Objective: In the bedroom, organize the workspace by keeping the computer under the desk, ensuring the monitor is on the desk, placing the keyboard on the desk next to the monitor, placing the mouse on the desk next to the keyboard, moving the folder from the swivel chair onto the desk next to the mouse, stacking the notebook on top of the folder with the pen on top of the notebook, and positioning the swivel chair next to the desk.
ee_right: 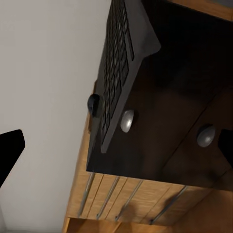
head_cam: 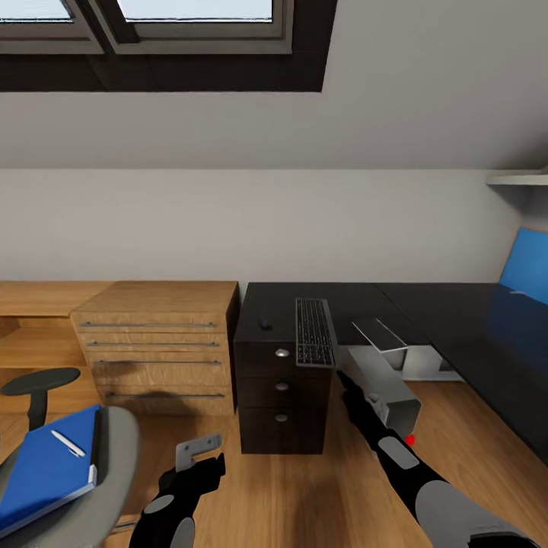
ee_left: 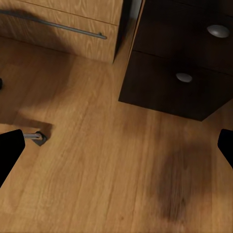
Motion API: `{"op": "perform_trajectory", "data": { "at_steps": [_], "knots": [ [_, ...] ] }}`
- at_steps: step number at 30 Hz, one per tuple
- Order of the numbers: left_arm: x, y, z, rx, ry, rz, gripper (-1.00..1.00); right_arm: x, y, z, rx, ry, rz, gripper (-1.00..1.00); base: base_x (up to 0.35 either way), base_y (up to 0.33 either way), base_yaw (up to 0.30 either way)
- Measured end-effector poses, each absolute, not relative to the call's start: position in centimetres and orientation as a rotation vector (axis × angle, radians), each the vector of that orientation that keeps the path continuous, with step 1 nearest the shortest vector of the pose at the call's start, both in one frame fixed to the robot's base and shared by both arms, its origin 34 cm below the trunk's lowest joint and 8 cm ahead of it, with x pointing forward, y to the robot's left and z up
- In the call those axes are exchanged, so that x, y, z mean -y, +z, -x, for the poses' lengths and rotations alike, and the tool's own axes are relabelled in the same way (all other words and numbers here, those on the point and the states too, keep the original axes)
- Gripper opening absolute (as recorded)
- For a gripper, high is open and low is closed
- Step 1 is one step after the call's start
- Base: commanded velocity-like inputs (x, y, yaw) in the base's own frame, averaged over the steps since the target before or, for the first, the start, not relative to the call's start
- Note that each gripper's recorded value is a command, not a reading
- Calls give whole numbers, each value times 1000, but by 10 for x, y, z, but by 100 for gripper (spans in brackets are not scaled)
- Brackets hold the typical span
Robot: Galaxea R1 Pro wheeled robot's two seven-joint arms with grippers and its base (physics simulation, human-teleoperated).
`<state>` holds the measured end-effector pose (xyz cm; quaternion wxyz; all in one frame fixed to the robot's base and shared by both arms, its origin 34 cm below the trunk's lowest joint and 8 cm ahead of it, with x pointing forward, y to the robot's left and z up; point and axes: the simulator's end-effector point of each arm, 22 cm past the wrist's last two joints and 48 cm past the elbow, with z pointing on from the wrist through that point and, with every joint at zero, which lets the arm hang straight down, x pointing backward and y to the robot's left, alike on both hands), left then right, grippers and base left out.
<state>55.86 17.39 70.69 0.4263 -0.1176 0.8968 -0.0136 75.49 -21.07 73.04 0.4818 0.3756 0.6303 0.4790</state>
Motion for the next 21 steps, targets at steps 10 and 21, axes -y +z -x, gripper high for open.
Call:
{"op": "perform_trajectory", "data": {
  "at_steps": [10, 21],
  "knots": [
    [-173, 687, -556, -2241, -34, 292, 100, 204, 710, -752, -1542, 1170, -918, 100, 0, 0, 0],
    [-172, 687, -556, -2242, -35, 286, 100, 176, 721, -756, -1480, 1155, -931, 100, 0, 0, 0]
  ]
}}
